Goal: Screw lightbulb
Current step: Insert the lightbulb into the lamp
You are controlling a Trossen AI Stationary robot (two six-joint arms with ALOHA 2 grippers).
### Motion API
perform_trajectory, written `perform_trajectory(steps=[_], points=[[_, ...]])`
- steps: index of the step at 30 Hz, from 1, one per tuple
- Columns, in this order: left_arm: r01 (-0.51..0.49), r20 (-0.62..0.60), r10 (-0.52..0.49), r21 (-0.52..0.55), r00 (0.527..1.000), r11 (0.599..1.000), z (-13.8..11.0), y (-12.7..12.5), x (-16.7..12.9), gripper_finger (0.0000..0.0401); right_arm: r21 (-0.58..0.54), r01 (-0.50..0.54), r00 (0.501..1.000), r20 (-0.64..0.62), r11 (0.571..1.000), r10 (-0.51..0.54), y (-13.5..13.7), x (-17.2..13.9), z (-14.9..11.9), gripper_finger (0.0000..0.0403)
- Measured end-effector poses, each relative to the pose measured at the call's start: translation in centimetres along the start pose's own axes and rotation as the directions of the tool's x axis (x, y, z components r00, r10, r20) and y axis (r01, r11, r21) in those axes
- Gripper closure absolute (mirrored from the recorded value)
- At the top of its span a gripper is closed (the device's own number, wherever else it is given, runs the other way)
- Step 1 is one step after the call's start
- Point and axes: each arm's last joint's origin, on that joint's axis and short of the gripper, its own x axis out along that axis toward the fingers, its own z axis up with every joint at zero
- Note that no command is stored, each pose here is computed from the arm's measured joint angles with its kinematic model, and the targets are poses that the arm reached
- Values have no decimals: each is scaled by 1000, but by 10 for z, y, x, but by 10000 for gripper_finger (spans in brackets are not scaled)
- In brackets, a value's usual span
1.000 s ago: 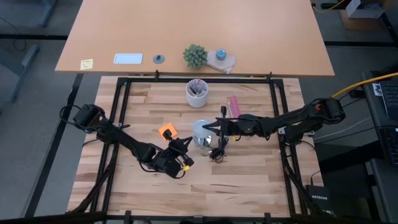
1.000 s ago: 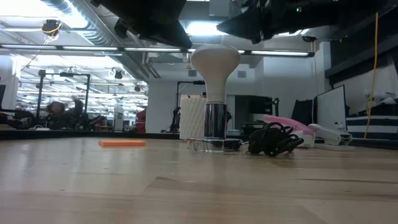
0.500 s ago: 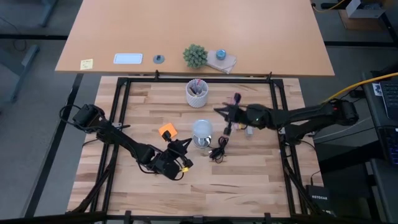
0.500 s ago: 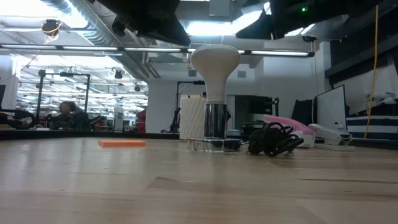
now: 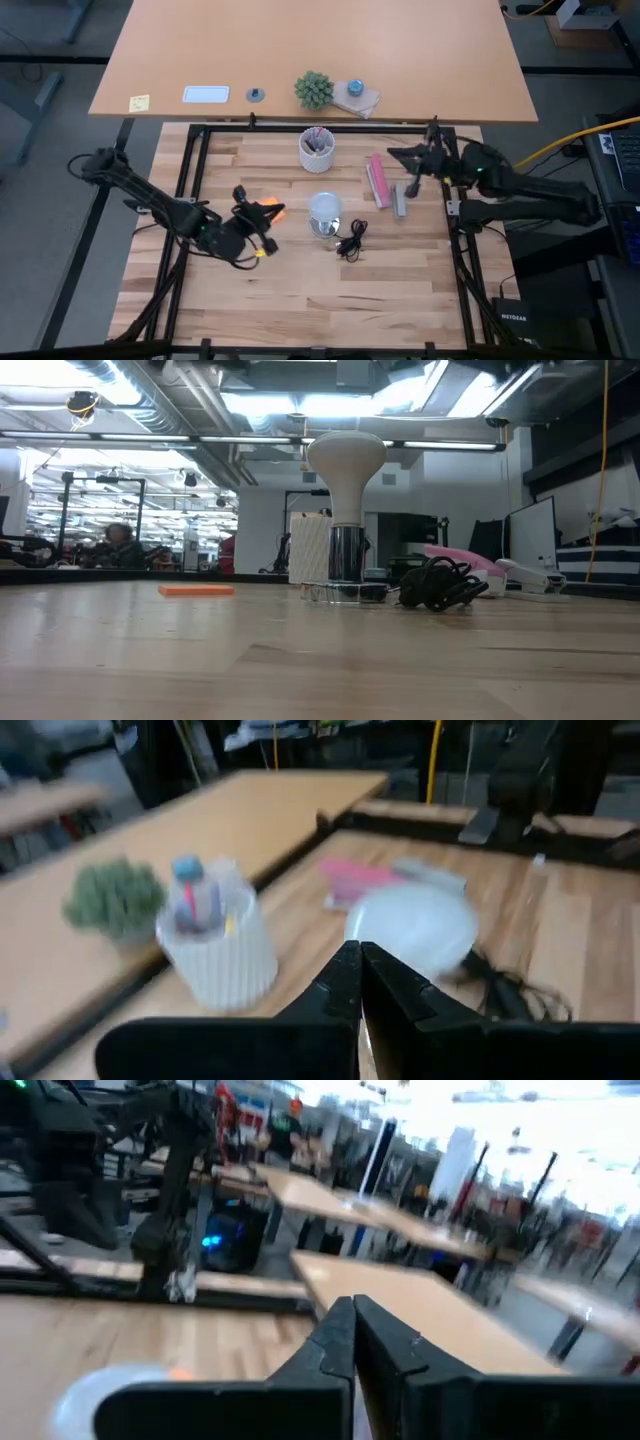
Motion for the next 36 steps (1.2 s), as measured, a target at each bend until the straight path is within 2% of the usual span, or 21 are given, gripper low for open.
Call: perform_trajectory(steps=[4,6,8,11,13,15,19,22,27,36], points=[[33,-44,-37,-93,998,995,-52,12,11,400,43,-137,989,-49,990,139,5,-5,-31,394],[98,-26,-103,-164,994,982,-74,15,16,400,44,-215,976,-13,976,216,9,-2,-46,394],[211,47,-206,-224,977,951,-86,18,19,400,40,-283,958,56,958,280,12,4,-57,394],[412,216,-369,-208,904,887,-92,27,18,400,81,-343,933,147,936,329,11,13,-69,394],[490,326,-416,-193,849,850,-90,35,17,400,131,-362,927,155,923,342,9,21,-76,394],[498,381,-401,-201,833,844,-89,42,20,400,178,-364,930,127,914,346,8,31,-86,394],[449,365,-348,-244,864,860,-90,50,33,400,250,-344,939,68,905,339,7,53,-109,394],[456,345,-361,-252,866,854,-93,50,40,400,286,-331,943,52,900,330,6,65,-123,394],[494,308,-418,-232,854,838,-95,35,52,400,342,-320,940,1,883,340,6,87,-137,394],[499,258,-448,-186,856,847,-96,-2,75,400,358,-360,922,-8,861,388,6,108,-141,394]])
